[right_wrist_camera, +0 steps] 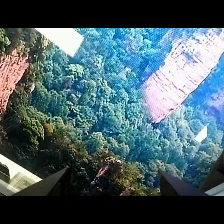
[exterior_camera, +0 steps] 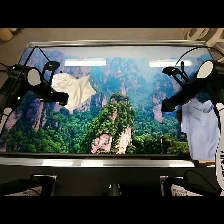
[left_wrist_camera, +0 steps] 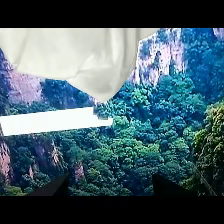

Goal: Fold the shirts.

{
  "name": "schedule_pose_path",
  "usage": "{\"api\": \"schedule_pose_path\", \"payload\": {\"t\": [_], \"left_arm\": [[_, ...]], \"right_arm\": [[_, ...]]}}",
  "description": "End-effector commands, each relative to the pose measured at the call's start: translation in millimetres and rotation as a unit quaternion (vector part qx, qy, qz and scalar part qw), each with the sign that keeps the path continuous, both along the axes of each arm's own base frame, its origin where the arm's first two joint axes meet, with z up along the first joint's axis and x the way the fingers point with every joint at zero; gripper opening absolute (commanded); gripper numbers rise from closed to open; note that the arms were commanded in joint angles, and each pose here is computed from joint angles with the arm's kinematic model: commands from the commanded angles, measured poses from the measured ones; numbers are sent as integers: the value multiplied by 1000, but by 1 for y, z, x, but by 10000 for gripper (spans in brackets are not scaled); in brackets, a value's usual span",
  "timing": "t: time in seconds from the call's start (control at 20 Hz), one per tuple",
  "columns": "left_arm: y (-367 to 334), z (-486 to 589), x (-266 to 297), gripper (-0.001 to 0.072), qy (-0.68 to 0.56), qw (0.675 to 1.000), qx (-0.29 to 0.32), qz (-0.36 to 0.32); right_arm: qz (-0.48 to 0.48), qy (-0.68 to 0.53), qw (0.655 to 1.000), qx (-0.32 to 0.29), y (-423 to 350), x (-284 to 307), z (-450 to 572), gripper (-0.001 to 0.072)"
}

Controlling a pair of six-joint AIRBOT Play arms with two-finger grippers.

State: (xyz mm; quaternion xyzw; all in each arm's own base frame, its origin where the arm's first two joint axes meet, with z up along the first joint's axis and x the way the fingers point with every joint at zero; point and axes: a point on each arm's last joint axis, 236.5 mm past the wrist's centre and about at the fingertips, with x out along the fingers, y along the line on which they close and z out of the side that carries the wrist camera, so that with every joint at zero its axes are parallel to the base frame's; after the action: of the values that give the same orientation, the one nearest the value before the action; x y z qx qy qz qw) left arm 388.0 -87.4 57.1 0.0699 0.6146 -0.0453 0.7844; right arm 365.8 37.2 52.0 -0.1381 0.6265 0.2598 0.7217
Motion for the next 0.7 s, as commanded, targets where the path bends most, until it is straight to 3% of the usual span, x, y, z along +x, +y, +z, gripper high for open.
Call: {"api": "schedule_pose_path", "payload": {"t": [0.0,0.65], "left_arm": [[0,0,0,620,0,1000,0,0],[0,0,0,620,0,1000,2,-9]], "right_arm": [[1,1,1000,0,1,0,0,552],[1,1,1000,0,1,0,0,552]]}}
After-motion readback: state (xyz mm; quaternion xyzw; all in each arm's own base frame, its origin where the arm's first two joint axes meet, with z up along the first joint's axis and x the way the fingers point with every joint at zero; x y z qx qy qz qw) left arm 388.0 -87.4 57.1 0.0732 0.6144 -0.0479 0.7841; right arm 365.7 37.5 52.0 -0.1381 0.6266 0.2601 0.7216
